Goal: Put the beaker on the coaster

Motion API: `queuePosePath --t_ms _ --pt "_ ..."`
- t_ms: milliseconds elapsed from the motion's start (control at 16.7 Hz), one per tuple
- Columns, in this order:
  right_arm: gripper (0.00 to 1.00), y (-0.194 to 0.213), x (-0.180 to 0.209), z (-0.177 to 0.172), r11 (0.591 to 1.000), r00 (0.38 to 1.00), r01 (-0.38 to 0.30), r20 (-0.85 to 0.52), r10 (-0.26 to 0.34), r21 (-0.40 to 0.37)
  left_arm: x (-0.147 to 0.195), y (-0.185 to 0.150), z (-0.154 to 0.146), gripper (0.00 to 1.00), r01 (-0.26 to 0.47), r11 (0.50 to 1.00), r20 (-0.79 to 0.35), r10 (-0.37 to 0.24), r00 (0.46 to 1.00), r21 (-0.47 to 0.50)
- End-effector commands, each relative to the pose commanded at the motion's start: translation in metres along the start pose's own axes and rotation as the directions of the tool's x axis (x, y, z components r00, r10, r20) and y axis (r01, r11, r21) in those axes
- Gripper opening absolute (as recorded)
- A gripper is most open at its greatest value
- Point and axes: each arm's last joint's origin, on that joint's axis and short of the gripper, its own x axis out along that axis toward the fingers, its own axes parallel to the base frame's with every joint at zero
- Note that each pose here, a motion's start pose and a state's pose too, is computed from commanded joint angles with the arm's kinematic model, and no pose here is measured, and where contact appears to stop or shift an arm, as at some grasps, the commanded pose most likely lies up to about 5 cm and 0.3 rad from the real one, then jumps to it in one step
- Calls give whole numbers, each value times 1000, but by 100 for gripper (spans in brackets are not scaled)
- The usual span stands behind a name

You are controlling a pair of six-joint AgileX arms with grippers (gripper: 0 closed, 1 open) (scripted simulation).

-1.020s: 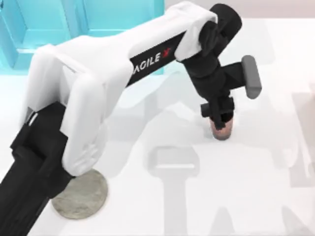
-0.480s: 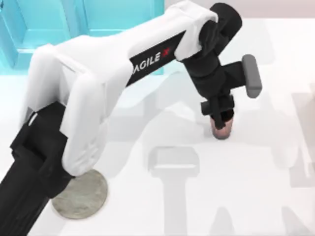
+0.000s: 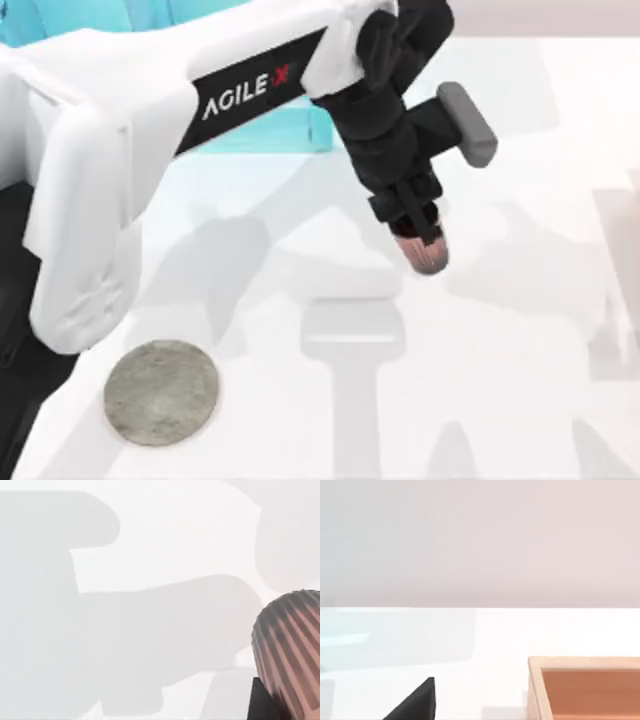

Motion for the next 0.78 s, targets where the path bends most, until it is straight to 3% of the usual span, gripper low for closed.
queuePosePath --t_ms 180,360,600,780 --pt "100 0 0 0 1000 1000 0 0 0 0 -35 -10 -31 0 -59 972 -41 51 998 -226" --pt "100 0 0 0 1000 1000 0 0 0 0 -68 -28 -73 0 -139 874 -89 110 990 -466" --pt "100 0 0 0 1000 1000 0 0 0 0 -96 -62 -140 0 -241 643 -164 179 970 -727" --pt "100 0 0 0 1000 1000 0 0 0 0 -106 -88 -183 0 -286 445 -200 231 952 -849"
